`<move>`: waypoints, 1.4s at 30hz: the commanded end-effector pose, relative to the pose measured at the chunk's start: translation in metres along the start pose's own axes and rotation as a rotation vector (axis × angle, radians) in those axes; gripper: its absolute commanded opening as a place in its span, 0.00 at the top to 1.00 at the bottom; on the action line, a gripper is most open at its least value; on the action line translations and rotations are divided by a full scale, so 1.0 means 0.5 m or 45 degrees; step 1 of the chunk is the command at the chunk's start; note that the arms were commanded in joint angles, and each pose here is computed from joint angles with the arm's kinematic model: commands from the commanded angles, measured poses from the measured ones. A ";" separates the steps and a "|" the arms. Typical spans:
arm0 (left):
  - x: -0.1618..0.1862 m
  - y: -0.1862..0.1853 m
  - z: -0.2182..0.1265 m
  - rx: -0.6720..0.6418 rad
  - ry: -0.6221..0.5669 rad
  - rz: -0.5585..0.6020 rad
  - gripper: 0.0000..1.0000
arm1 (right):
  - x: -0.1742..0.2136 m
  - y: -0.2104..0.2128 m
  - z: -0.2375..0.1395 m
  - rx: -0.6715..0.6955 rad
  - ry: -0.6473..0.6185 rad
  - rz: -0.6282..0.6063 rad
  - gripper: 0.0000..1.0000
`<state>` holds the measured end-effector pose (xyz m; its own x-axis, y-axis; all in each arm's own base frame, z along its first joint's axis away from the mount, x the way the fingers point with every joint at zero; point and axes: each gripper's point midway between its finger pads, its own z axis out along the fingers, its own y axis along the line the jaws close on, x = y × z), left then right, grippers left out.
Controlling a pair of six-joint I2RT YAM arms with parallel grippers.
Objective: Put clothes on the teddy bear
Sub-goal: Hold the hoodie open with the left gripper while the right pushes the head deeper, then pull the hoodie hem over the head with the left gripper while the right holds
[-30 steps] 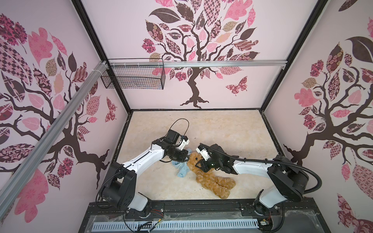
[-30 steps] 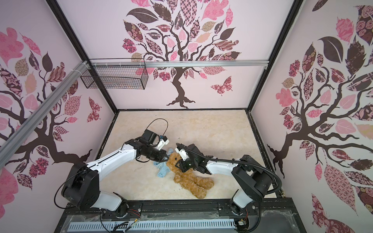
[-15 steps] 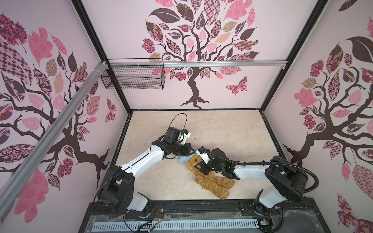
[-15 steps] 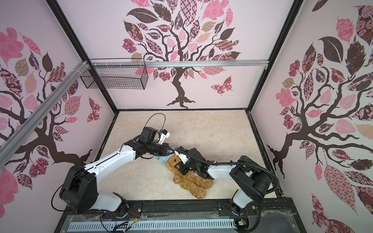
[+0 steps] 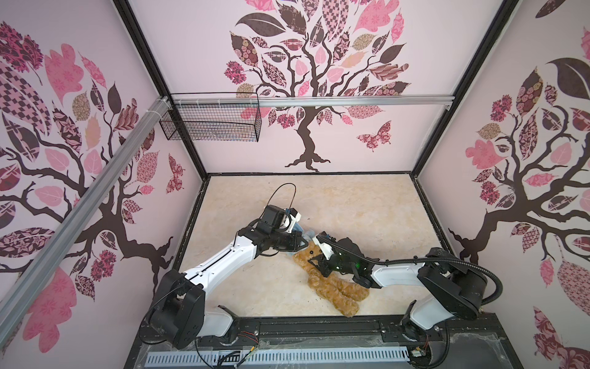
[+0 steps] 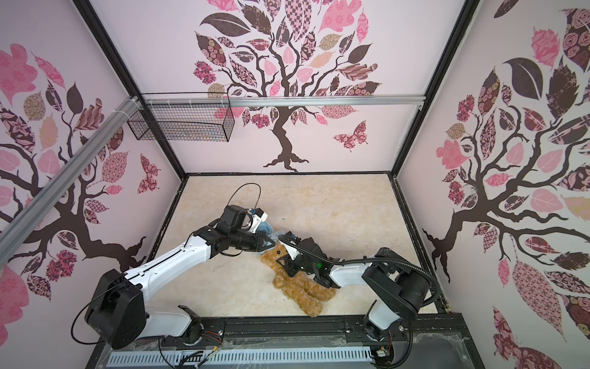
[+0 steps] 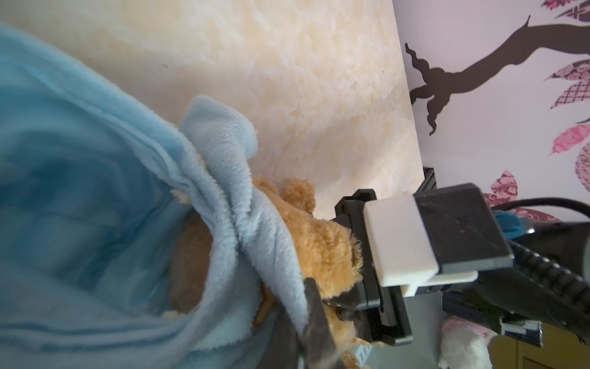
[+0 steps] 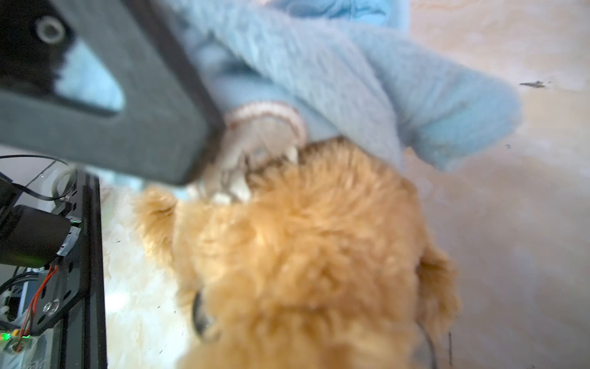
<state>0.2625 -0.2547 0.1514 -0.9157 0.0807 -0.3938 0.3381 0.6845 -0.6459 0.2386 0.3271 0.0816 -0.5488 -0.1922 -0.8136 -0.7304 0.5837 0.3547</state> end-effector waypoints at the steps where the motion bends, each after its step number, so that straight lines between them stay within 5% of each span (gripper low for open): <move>1: 0.002 0.065 -0.017 -0.133 -0.043 -0.087 1.00 | 0.022 -0.011 -0.024 0.058 0.050 0.033 0.85; 5: 0.006 0.086 -0.013 -0.161 -0.051 -0.108 1.00 | 0.031 0.028 -0.053 -0.063 0.094 0.066 0.83; 15: 0.020 0.098 0.006 -0.155 -0.010 -0.257 1.00 | 0.002 -0.055 -0.092 0.392 0.196 0.116 0.87; 25: 0.017 0.072 0.017 -0.076 -0.012 -0.310 1.00 | -0.007 -0.029 -0.044 0.561 0.286 0.042 0.89; 30: 0.000 0.055 0.024 -0.011 -0.036 -0.358 1.00 | 0.001 0.025 -0.006 0.474 0.312 -0.002 0.88; 42: -0.014 0.014 0.033 0.112 -0.038 -0.286 1.00 | 0.031 0.118 0.022 -0.071 0.227 -0.156 0.85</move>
<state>0.2778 -0.2505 0.1316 -0.9685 -0.1300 -0.2124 0.0729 0.6676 -0.7409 0.1993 0.3465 0.0697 -0.5740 -0.4233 -0.7009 -0.7385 0.6374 0.2199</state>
